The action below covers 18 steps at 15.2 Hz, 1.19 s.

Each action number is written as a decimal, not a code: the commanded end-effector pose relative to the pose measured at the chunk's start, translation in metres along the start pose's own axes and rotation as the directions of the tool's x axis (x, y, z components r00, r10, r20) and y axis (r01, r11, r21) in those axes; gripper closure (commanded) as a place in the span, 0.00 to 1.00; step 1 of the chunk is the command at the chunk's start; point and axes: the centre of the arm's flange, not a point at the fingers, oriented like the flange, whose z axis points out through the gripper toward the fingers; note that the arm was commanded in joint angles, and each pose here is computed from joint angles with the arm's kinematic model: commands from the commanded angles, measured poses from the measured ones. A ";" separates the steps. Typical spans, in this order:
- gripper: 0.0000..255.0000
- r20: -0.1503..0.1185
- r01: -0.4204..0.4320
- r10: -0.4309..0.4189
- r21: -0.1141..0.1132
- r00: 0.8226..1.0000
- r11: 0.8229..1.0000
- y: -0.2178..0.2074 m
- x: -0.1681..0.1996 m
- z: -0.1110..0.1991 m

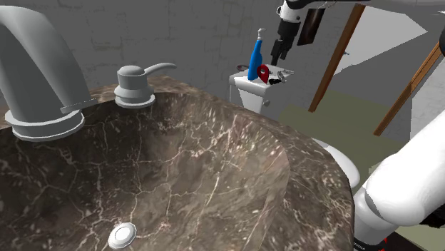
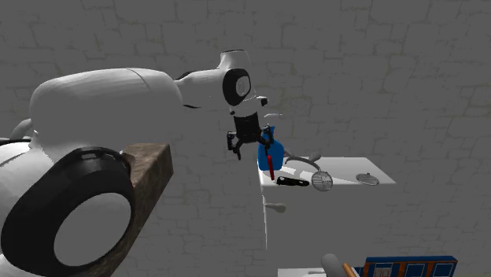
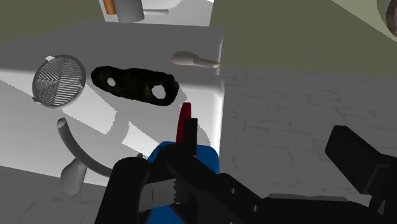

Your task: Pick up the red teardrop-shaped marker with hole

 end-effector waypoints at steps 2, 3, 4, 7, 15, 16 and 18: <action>0.00 0.023 0.012 -0.012 -0.001 1.000 1.000 0.031 0.027 0.012; 0.00 0.031 0.015 -0.015 0.000 0.999 1.000 0.041 0.036 0.016; 0.00 0.038 0.019 -0.019 0.000 0.999 1.000 0.051 0.045 0.021; 0.00 0.049 0.024 -0.024 0.000 0.999 1.000 0.064 0.058 0.032; 0.00 0.049 0.024 -0.024 0.000 0.999 1.000 0.058 0.055 0.066; 1.00 0.049 0.024 -0.024 0.000 0.999 1.000 0.059 0.054 0.066; 1.00 0.049 0.024 -0.024 0.000 0.999 1.000 0.058 0.054 0.065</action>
